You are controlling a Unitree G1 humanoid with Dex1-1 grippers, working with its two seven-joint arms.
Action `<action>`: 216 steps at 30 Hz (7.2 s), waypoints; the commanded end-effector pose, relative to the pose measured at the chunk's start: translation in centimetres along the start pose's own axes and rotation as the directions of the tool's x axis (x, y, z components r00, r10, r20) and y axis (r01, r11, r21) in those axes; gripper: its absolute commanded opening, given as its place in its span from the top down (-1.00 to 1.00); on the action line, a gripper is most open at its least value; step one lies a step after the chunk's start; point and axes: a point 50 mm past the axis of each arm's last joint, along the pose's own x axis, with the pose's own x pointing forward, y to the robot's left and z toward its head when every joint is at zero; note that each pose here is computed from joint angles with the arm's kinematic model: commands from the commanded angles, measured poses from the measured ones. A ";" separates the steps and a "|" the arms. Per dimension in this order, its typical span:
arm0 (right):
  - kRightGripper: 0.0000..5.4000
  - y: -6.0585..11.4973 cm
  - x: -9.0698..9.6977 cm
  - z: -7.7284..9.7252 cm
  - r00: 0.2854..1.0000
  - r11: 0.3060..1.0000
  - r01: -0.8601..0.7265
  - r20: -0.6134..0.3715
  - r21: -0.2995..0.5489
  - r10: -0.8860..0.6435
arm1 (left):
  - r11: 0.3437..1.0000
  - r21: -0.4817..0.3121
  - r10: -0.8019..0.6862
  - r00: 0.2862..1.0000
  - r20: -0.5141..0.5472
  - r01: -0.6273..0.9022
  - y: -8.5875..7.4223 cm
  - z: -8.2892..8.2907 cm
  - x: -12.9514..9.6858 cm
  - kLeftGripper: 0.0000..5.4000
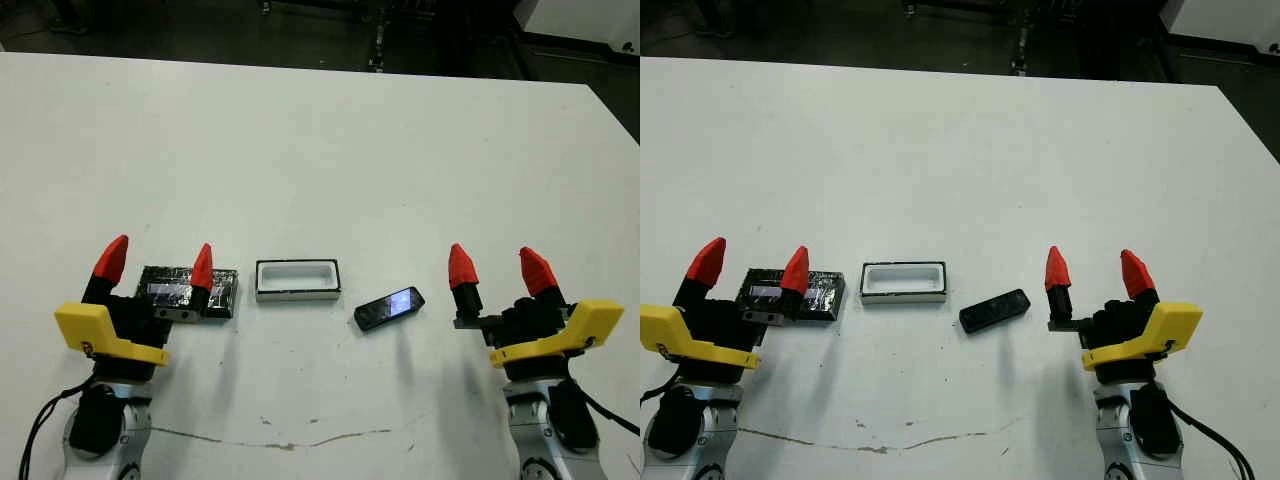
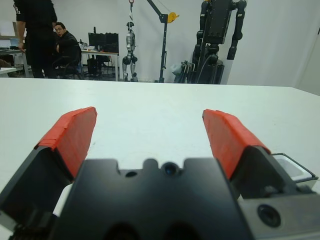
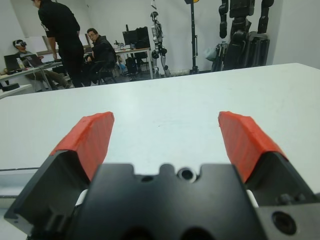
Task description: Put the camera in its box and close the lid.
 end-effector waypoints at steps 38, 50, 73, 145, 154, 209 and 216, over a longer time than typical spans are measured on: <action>-1.00 -2.6 11.4 10.7 0.419 0.239 -0.895 -0.523 -0.377 0.742 | 1.000 0.004 0.024 0.999 -0.023 -0.024 -0.4 -0.2 -0.6 -1.00; -1.00 0.7 11.9 8.2 0.068 -0.033 -0.992 -0.742 -0.120 0.667 | 1.000 0.004 0.020 1.000 -0.023 -0.020 -0.5 -0.1 -0.4 -1.00; -1.00 2.7 10.6 3.4 -0.123 -0.178 -0.984 -0.797 0.019 0.591 | 1.000 0.014 0.018 0.999 -0.029 -0.017 -0.4 -0.1 -0.8 -1.00; 0.39 2.3 13.7 3.4 0.106 0.226 -0.971 -0.722 0.071 0.683 | 1.000 -0.005 0.020 1.000 -0.024 -0.020 -0.6 -0.1 -0.8 -1.00; 0.39 5.8 16.4 4.0 0.133 0.223 -0.972 -0.631 0.066 0.764 | 1.000 -0.007 0.019 1.000 -0.020 -0.019 -0.6 0.1 -0.7 -1.00; 0.39 11.6 13.6 -1.3 -0.027 0.088 -0.980 -0.559 0.178 0.829 | 0.999 0.023 0.040 0.999 -0.011 -0.039 -0.3 0.0 -0.5 -1.00; 0.39 11.4 13.5 -1.8 -0.031 0.096 -0.978 -0.583 0.184 0.812 | 0.999 -0.007 0.035 0.999 -0.017 -0.035 -0.4 -0.1 -0.6 -1.00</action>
